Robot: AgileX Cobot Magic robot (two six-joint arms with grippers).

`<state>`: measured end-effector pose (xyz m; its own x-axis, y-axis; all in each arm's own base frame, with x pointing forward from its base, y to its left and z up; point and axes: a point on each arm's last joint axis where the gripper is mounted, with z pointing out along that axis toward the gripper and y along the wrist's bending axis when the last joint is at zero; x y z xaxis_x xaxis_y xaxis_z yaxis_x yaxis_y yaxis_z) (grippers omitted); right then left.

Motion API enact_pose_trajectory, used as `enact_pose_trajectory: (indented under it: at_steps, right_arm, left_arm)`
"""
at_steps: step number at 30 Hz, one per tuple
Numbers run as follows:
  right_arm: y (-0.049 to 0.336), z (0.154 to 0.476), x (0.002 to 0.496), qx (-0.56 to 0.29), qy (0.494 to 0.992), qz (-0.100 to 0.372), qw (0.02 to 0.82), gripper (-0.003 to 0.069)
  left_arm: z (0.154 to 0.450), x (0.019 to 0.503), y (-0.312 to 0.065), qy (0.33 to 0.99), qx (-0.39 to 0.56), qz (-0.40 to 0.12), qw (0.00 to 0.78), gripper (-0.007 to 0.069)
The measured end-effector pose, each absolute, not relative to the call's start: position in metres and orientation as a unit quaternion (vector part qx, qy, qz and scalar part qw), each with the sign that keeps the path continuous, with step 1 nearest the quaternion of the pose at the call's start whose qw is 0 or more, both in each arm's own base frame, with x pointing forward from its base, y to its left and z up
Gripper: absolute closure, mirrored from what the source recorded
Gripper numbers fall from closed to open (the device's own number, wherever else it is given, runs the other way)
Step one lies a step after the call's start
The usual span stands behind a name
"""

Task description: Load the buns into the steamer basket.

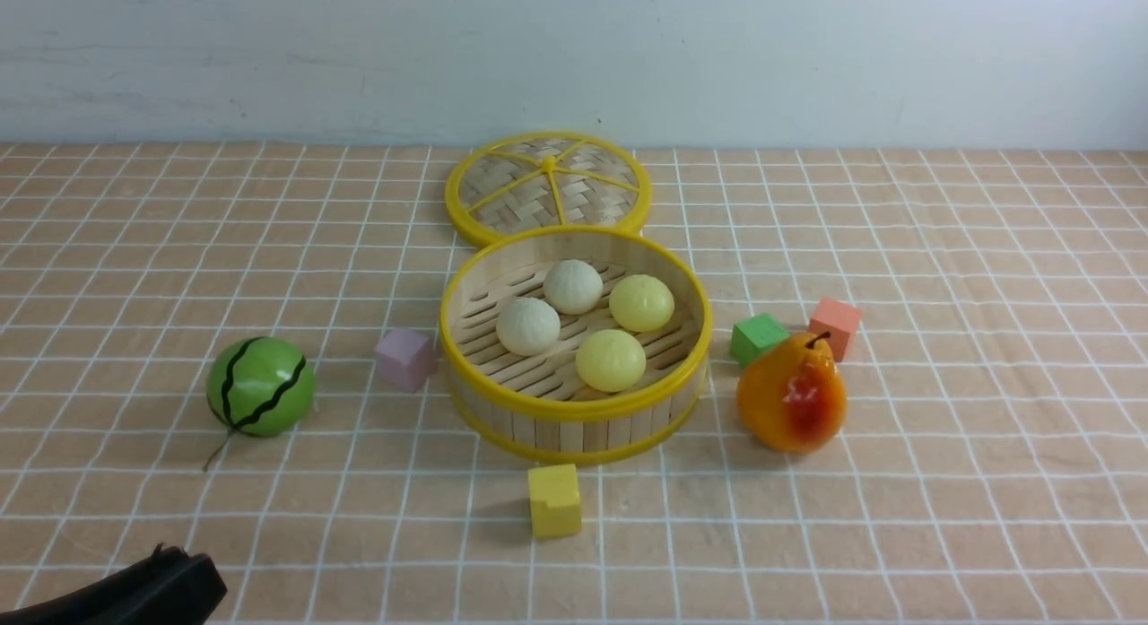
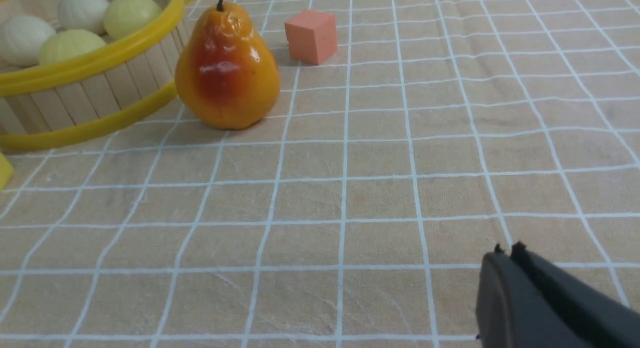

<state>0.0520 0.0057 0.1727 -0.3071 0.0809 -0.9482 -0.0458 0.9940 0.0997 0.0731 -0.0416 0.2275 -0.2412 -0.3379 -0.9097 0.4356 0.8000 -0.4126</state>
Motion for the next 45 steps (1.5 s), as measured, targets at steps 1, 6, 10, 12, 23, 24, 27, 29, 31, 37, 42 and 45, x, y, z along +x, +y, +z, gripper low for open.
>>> enact_pose_trajectory:
  at_steps: [1,6,10,12,23,24,27,29,31,37,42,45]
  right_arm:
    - [0.006,0.173,0.052,0.011,0.807,0.054,0.589,0.0669]
    - [0.006,0.173,0.052,0.011,0.807,0.054,0.589,0.0667]
    - [0.006,0.173,0.052,0.012,0.807,0.054,0.588,0.0662]
    - [0.006,0.173,0.052,0.012,0.807,0.054,0.588,0.066]
    - [0.006,0.173,0.052,0.012,0.807,0.055,0.588,0.0648]
    - [0.006,0.173,0.052,0.012,0.807,0.055,0.588,0.0647]
    - [0.006,0.173,0.052,0.016,0.807,0.058,0.588,0.0644]
    - [0.006,0.173,0.052,0.016,0.807,0.058,0.588,0.0641]
    - [0.006,0.173,0.052,0.016,0.807,0.058,0.588,0.0639]
    - [0.006,0.173,0.052,0.016,0.807,0.057,0.588,0.0631]
    - [0.006,0.173,0.052,0.016,0.807,0.057,0.588,0.0625]
    - [0.006,0.173,0.052,0.016,0.807,0.057,0.588,0.0623]
  left_arm:
    - [0.227,0.073,-0.042,0.722,0.034,-0.314,0.615,0.0461]
    - [0.227,0.073,-0.042,0.722,0.034,-0.314,0.615,0.0457]
    - [0.227,0.073,-0.042,0.722,0.034,-0.314,0.615,0.0456]
    - [0.227,0.073,-0.042,0.722,0.034,-0.314,0.615,0.0453]
    - [0.233,0.075,-0.039,0.701,0.041,-0.298,0.647,0.0445]
    - [0.233,0.075,-0.038,0.7,0.039,-0.292,0.651,0.0445]
    - [0.233,0.077,-0.031,0.702,0.01,-0.257,0.663,0.0478]
    - [0.229,0.075,-0.024,0.709,-0.003,-0.219,0.671,0.0549]
    - [0.224,0.073,-0.02,0.715,-0.006,-0.192,0.672,0.0613]
    - [0.193,0.058,-0.008,0.732,-0.068,-0.154,0.66,0.0638]
    - [0.172,0.053,-0.008,0.796,-0.09,-0.139,0.582,0.0638]
    - [0.17,0.052,-0.008,0.799,-0.103,-0.148,0.573,0.0638]
